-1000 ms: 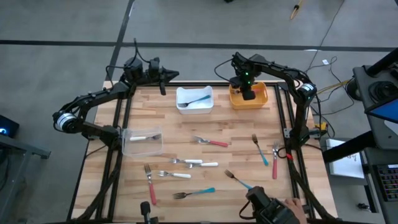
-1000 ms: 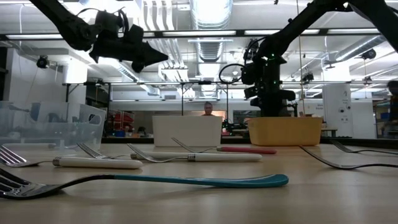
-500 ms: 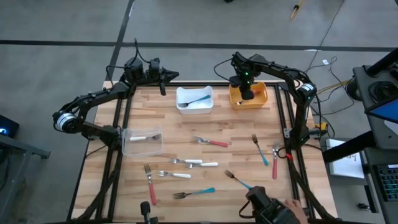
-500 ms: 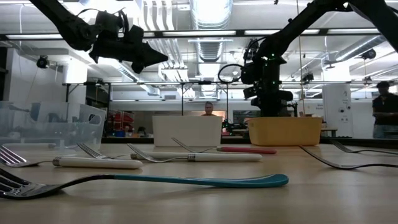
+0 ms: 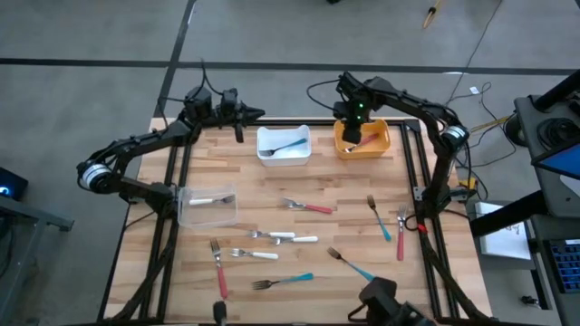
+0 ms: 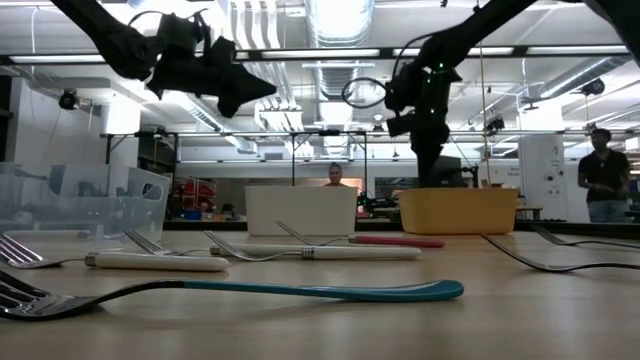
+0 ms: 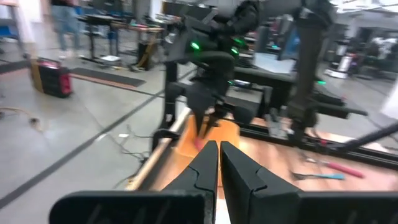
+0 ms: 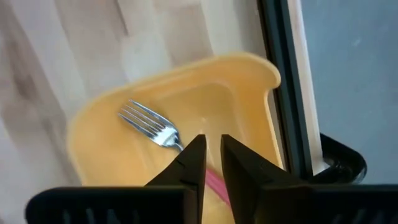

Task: Sort silverware by color (type)
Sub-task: Put the top blue fork into the white bin

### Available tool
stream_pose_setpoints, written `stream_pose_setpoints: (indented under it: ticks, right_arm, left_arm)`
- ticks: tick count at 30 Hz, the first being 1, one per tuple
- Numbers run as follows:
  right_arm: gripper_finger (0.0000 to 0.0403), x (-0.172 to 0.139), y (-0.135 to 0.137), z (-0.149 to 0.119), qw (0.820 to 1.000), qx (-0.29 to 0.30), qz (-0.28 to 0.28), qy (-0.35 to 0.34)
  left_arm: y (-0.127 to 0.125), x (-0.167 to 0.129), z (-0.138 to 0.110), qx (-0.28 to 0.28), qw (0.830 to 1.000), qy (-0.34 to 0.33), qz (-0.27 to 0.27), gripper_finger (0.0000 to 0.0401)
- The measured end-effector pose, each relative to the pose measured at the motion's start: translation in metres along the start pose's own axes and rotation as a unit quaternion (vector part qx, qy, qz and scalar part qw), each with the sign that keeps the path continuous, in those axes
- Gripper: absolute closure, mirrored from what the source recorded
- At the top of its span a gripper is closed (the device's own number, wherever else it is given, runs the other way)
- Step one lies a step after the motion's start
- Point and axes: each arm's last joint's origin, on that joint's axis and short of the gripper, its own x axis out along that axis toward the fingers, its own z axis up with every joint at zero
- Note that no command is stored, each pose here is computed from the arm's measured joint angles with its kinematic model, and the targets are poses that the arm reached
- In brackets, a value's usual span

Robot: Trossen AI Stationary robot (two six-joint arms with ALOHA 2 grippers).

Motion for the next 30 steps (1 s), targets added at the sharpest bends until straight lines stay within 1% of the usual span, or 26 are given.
stream_pose_setpoints:
  ticks: [4, 7, 9, 11, 15, 21, 23, 26, 28, 30]
  right_arm:
    - [0.0377, -0.014, 0.016, 0.005, 1.0, -0.006, -0.002, -0.022]
    - [0.0384, -0.021, 0.03, 0.009, 0.999, -0.013, 0.017, -0.044]
    - [0.0388, -0.025, 0.042, 0.009, 0.997, -0.029, 0.035, -0.056]
    - [0.039, -0.028, 0.055, 0.008, 0.995, -0.052, 0.048, -0.064]
    - [0.039, -0.029, 0.08, 0.004, 0.991, -0.09, 0.047, -0.088]
    - [0.039, -0.025, 0.102, -0.008, 0.978, -0.135, 0.021, -0.157]
    - [0.039, -0.024, 0.105, -0.013, 0.974, -0.14, 0.01, -0.18]
    - [0.039, -0.025, 0.106, -0.018, 0.965, -0.149, -0.011, -0.217]
    - [0.039, -0.026, 0.107, -0.019, 0.956, -0.158, -0.029, -0.247]
    - [0.039, -0.029, 0.107, -0.019, 0.944, -0.167, -0.048, -0.279]
  left_arm:
    - [-0.021, 0.013, -0.002, 0.002, 0.999, 0.005, -0.042, 0.0401]
    - [-0.039, 0.021, -0.003, -0.006, 0.997, 0.009, -0.076, 0.0401]
    - [-0.051, 0.027, -0.004, -0.026, 0.995, 0.014, -0.099, 0.0401]
    - [-0.064, 0.032, -0.006, -0.062, 0.99, 0.024, -0.122, 0.0401]
    - [-0.095, 0.04, -0.014, -0.128, 0.975, 0.071, -0.168, 0.0401]
    - [-0.146, 0.046, -0.026, -0.198, 0.941, 0.142, -0.234, 0.0401]
    - [-0.161, 0.046, -0.03, -0.221, 0.93, 0.165, -0.242, 0.0401]
    - [-0.182, 0.045, -0.038, -0.247, 0.916, 0.208, -0.239, 0.0401]
    - [-0.194, 0.043, -0.044, -0.258, 0.909, 0.237, -0.225, 0.0401]
    - [-0.202, 0.04, -0.051, -0.265, 0.905, 0.267, -0.199, 0.0401]
